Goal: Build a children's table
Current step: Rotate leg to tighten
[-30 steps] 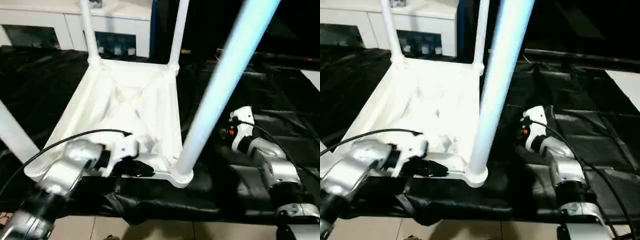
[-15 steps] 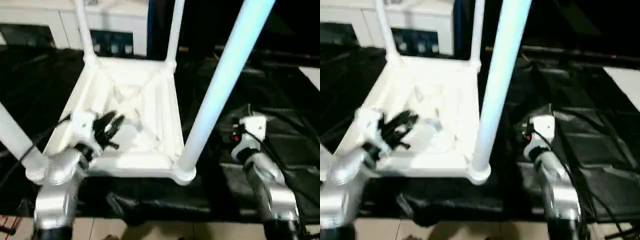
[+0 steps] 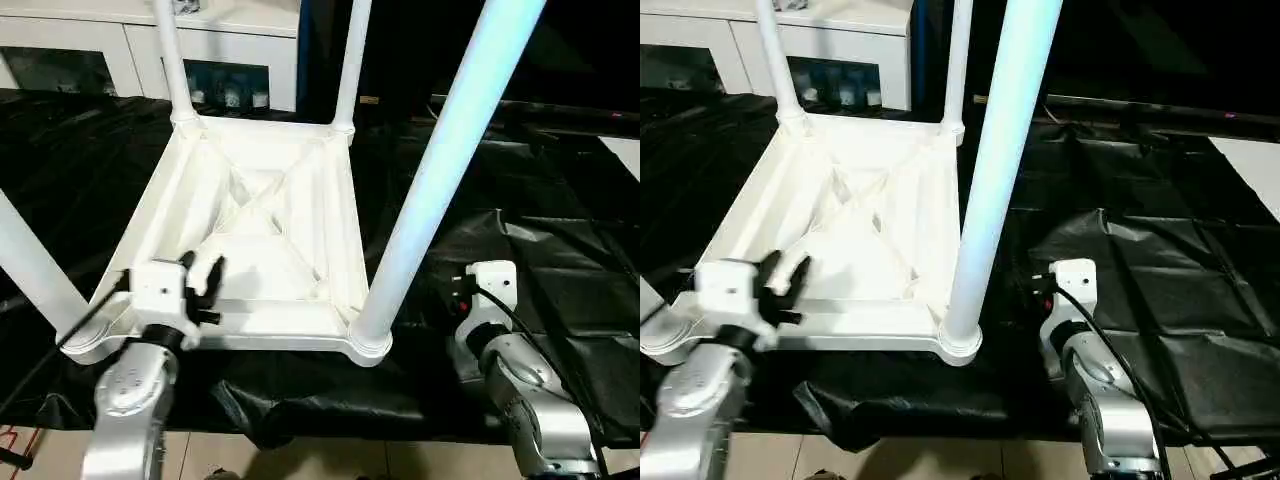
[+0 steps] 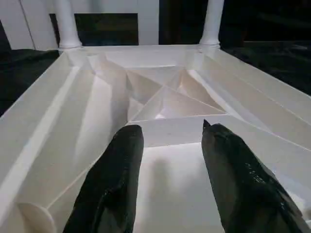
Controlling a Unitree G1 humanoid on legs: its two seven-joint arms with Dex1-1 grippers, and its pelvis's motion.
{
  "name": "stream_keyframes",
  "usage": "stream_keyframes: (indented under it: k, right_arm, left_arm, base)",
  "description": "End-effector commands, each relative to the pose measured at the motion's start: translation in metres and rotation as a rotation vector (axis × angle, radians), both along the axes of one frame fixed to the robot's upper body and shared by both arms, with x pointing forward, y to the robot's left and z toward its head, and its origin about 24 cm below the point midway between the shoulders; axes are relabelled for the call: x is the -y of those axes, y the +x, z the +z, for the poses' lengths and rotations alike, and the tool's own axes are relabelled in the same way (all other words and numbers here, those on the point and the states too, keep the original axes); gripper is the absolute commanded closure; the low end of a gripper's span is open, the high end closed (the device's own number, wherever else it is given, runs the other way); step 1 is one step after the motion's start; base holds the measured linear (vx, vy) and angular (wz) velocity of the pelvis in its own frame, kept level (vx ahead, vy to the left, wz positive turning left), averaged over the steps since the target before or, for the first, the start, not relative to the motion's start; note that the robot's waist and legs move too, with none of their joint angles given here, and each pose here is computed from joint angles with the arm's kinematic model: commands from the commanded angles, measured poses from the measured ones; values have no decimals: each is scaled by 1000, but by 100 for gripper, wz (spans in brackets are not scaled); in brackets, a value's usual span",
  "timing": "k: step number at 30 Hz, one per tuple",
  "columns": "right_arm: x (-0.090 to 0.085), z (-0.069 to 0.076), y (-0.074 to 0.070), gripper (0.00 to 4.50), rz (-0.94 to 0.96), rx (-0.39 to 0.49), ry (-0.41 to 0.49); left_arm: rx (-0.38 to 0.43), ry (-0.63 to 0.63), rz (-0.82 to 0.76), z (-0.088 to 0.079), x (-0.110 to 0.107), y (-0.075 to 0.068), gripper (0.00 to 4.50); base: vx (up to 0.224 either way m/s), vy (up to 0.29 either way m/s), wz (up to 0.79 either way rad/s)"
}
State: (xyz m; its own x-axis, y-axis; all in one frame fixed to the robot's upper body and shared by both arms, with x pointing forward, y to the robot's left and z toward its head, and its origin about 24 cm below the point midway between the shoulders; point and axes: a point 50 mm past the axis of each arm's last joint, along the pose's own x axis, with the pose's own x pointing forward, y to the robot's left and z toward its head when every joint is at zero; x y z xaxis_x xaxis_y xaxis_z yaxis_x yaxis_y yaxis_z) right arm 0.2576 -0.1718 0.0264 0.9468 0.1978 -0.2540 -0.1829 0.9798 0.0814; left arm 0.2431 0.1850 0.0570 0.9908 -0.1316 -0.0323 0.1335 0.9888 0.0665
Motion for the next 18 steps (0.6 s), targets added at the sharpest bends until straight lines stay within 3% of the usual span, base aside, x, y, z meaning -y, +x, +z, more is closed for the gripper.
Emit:
stream_keyframes:
  k: [1, 6, 12, 18]
  right_arm:
    - [0, 4, 0, 0, 6, 15, 3]
    - [-1, 2, -1, 0, 8, -2, -1]
    - [1, 1, -3, 0, 10, -7, -10]
    - [8, -1, -7, 0, 18, -2, -40]
  left_arm:
    - [14, 15, 3, 2, 1, -1, 230]
    - [-16, 50, 5, 0, 1, -1, 230]
    - [12, 48, 21, 3, -2, -1, 230]
    - [40, 43, -8, 5, -2, -7, 230]
  base:
    - [0, 0, 0]
    - [0, 0, 0]
    - [0, 0, 0]
    - [-131, 46, -8]
